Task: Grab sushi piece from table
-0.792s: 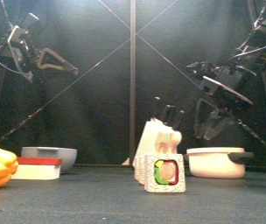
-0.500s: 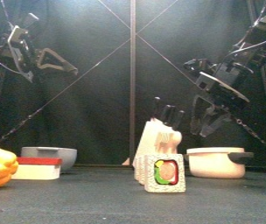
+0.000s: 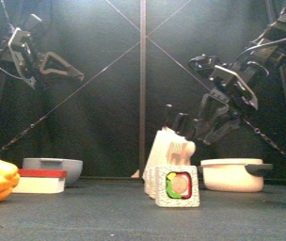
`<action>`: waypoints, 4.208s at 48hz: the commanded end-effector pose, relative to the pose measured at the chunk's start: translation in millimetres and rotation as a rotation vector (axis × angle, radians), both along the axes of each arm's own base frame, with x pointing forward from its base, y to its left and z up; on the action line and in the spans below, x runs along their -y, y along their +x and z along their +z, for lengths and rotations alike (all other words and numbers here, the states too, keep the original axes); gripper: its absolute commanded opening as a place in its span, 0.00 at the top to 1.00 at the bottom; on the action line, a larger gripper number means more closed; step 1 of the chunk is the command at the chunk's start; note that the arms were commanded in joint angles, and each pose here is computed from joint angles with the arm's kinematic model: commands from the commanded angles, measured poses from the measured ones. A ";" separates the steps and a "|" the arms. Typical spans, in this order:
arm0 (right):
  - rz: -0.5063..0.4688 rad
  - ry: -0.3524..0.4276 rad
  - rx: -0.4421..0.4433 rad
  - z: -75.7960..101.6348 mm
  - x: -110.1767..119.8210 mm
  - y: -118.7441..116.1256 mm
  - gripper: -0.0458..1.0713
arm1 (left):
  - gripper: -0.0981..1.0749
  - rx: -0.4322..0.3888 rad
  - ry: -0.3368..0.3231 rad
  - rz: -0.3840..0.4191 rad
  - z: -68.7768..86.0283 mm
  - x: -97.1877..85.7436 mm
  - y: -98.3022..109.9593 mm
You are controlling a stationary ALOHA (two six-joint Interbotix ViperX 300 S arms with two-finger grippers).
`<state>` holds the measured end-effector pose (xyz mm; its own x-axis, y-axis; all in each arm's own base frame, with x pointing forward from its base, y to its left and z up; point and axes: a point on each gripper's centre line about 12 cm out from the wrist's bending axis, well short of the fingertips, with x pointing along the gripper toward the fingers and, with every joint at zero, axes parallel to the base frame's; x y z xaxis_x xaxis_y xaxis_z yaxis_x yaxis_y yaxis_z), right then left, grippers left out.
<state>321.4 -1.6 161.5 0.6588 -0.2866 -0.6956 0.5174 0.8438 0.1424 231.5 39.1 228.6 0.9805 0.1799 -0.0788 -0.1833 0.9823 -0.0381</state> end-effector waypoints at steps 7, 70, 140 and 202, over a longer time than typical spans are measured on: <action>0.164 -0.041 0.022 5.0 -13.9 26.6 0.24 | 0.62 0.021 0.004 0.002 5.4 -0.8 2.2; 0.300 -0.119 -0.081 -34.6 -12.4 82.8 0.24 | 0.62 0.020 0.003 0.002 4.7 -0.7 1.6; -0.111 0.099 -0.105 -16.7 2.9 94.7 0.06 | 0.62 0.018 0.003 0.002 4.3 -0.7 1.7; -0.130 0.137 -0.176 -48.1 -4.2 99.9 0.07 | 0.62 0.018 0.004 0.003 4.1 -0.9 1.3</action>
